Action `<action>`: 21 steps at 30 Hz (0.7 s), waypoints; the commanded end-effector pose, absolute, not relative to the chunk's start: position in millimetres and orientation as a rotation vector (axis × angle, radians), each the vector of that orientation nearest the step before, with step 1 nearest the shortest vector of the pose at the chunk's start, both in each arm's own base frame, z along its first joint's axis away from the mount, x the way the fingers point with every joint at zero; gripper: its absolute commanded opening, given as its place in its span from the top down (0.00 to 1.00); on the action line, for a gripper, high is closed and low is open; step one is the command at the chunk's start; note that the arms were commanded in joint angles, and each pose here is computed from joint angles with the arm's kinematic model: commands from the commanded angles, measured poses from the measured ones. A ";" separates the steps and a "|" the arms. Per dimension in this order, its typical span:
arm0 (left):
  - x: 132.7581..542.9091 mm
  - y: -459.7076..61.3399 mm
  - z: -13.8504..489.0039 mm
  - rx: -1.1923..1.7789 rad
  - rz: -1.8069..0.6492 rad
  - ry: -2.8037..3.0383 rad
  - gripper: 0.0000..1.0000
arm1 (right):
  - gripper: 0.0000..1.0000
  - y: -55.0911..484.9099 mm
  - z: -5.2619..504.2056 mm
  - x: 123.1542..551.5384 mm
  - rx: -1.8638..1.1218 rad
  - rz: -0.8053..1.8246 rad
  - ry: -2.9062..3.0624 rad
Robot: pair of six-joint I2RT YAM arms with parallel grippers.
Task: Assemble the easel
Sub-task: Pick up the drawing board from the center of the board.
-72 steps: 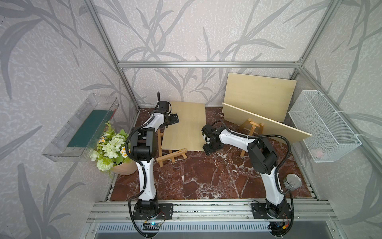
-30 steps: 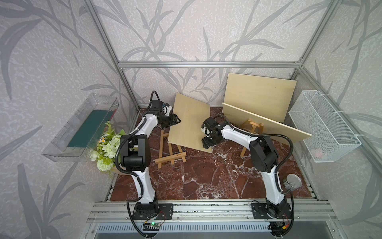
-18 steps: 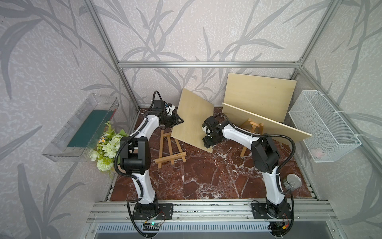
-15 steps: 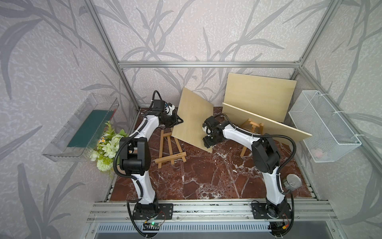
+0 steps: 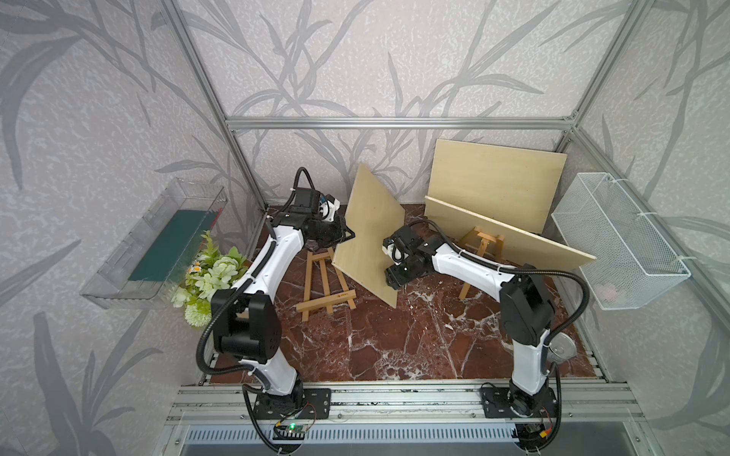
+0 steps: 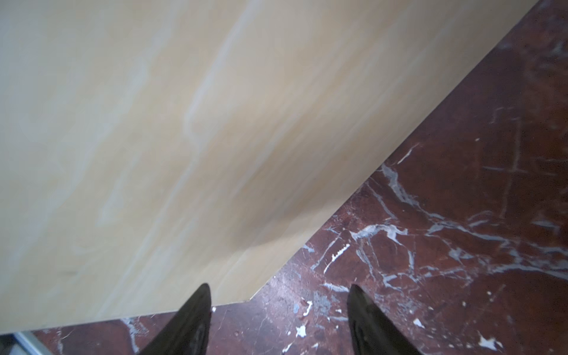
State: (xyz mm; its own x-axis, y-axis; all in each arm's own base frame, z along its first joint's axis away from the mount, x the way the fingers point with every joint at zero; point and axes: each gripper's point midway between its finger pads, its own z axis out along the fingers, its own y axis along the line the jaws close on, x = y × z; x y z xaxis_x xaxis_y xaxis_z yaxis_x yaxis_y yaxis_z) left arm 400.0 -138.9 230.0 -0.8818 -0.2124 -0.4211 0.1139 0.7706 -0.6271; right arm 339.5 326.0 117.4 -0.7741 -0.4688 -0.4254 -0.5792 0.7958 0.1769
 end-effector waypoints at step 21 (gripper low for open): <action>253.2 -1.2 465.7 -0.276 -0.179 1.684 1.00 | 0.31 411.4 132.5 333.6 -0.945 0.634 2.459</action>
